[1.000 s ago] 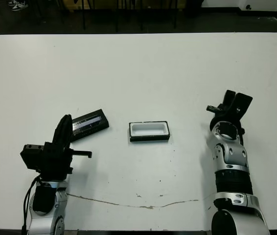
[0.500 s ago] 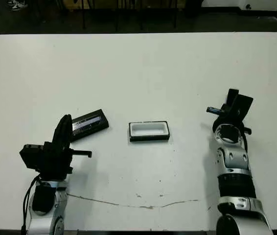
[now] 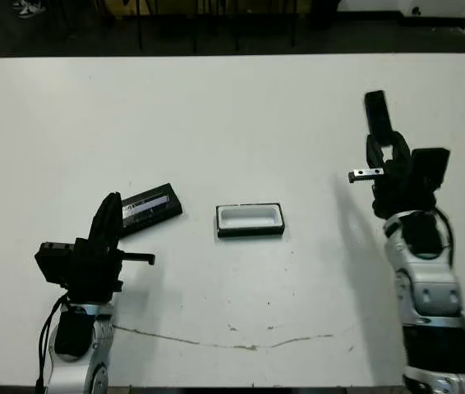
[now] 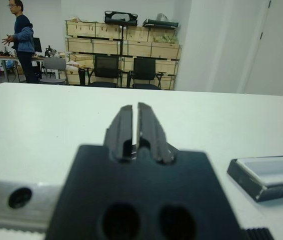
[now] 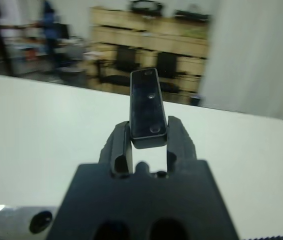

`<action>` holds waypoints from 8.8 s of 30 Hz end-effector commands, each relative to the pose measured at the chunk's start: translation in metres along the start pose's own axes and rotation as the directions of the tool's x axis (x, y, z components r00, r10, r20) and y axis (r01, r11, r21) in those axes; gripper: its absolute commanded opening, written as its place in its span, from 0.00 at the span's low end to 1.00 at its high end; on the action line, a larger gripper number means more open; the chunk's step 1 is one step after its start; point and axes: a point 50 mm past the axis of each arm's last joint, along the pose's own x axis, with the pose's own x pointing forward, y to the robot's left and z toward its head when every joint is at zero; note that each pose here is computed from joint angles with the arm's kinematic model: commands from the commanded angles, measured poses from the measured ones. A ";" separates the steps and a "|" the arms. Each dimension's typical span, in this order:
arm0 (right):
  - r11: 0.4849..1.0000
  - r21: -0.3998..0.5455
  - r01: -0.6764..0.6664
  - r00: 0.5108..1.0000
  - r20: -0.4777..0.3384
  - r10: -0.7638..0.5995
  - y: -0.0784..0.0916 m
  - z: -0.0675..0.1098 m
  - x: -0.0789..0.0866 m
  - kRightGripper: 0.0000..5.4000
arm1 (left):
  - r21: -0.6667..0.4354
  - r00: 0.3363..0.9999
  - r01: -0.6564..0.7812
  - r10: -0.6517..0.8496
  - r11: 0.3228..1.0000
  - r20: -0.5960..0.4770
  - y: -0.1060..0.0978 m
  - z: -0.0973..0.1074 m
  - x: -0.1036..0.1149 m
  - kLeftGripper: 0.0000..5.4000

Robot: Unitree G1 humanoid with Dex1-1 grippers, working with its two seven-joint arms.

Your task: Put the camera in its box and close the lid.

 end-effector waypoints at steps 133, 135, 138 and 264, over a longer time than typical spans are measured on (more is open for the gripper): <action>0.241 -0.075 -0.968 0.249 -0.438 0.864 -0.001 0.025 0.066 0.72 | -0.015 0.996 -0.032 0.031 0.999 -0.078 -0.003 -0.008 -0.008 0.00; 0.271 -0.023 -0.962 0.257 -0.409 0.876 -0.006 0.027 0.065 0.78 | -0.005 0.997 -0.028 0.028 1.000 -0.069 -0.003 -0.008 -0.007 0.00; 0.365 -0.046 -0.930 0.356 -0.363 0.861 -0.011 0.030 0.063 0.88 | -0.003 0.997 -0.027 0.027 1.000 -0.066 -0.002 -0.008 -0.007 0.00; 0.854 -0.056 -0.517 0.842 -0.213 0.496 -0.006 -0.021 -0.041 0.00 | -0.208 0.445 0.758 -0.723 0.619 -0.528 0.069 -0.027 0.056 0.51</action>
